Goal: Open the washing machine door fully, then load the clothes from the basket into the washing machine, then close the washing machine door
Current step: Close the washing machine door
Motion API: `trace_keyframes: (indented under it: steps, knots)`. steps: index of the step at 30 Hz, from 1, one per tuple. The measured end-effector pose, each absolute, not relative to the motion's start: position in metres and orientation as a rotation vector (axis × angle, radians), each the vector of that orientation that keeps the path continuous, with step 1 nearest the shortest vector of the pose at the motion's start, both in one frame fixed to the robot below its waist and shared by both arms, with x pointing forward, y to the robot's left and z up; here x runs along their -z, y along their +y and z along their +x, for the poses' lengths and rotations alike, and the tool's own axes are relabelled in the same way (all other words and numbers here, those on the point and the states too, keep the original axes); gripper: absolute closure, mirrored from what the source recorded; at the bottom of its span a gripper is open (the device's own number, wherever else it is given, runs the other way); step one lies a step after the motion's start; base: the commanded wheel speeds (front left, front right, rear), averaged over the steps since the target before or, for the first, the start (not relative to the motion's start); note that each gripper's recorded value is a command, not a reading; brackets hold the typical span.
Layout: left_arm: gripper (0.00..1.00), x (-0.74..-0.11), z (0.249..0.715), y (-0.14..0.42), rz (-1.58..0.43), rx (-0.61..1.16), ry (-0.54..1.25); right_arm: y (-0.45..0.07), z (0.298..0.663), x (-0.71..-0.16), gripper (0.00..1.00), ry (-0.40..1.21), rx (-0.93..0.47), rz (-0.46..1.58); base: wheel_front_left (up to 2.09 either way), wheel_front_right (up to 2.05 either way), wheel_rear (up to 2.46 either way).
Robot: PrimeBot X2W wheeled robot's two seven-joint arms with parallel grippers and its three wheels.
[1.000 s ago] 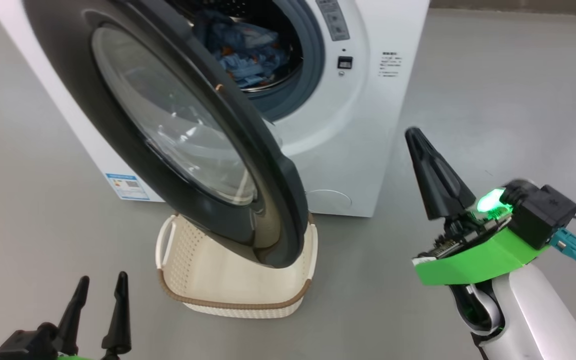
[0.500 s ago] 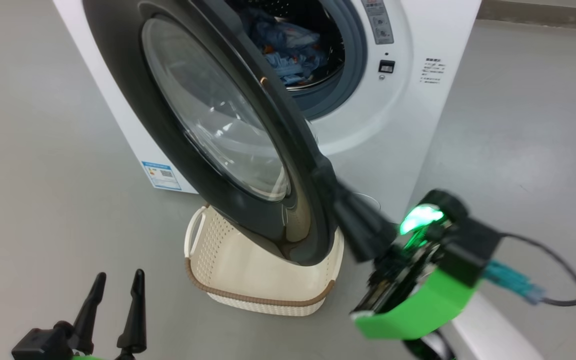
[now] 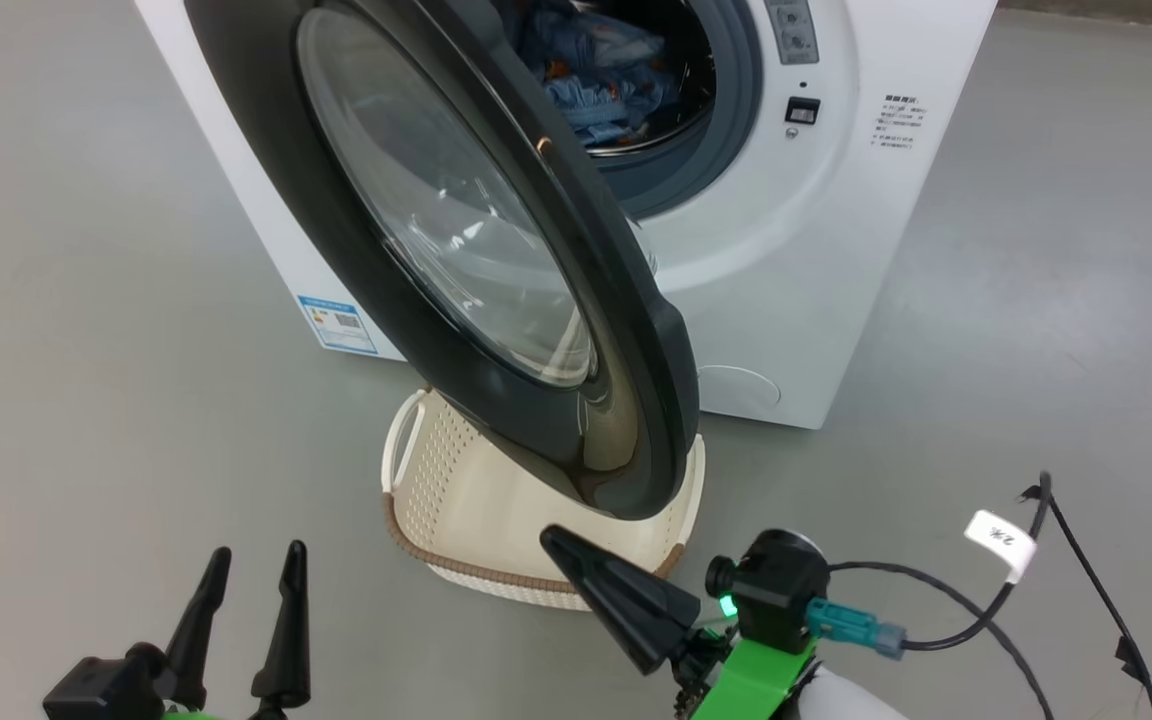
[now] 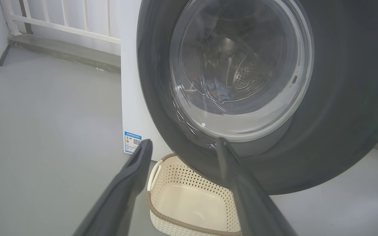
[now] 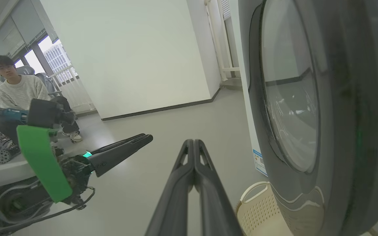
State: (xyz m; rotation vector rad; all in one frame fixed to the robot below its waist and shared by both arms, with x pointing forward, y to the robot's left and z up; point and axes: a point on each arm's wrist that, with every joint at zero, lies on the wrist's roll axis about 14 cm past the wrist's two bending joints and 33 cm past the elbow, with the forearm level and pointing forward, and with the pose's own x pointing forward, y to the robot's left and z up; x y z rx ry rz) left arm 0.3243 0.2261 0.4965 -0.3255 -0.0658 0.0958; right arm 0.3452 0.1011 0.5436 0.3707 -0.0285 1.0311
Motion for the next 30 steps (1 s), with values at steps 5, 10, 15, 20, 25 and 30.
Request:
trace_keyframes:
  steps: [5, 10, 15, 20, 25, 30]
  knots:
    - [0.0, -0.493, 0.327, 0.226, -0.326, -0.099, -0.053, 0.097, 0.352, -0.516, 1.0, 0.052, -0.999, 0.352, 0.0, 0.0, 0.0]
    - [0.0, -0.491, 0.332, 0.226, -0.327, -0.099, -0.047, 0.089, 0.368, -0.505, 1.0, 0.078, -0.948, 0.347, 0.0, 0.0, 0.0]
    - [0.0, -0.491, 0.338, 0.227, -0.327, -0.097, -0.047, 0.082, 0.386, -0.505, 1.0, 0.069, -0.905, 0.354, 0.0, 0.0, 0.0]
    - [0.0, -0.491, 0.344, 0.227, -0.326, -0.095, -0.045, 0.077, 0.397, -0.499, 1.0, 0.079, -0.87, 0.366, 0.0, 0.0, 0.0]
    - [0.0, -0.487, 0.348, 0.227, -0.326, -0.096, -0.032, 0.073, 0.412, -0.503, 1.0, 0.06, -0.846, 0.372, 0.0, 0.0, 0.0]
    - [0.0, -0.487, 0.357, 0.225, -0.322, -0.086, -0.032, 0.071, 0.424, -0.503, 1.0, 0.053, -0.824, 0.388, 0.0, 0.0, 0.0]
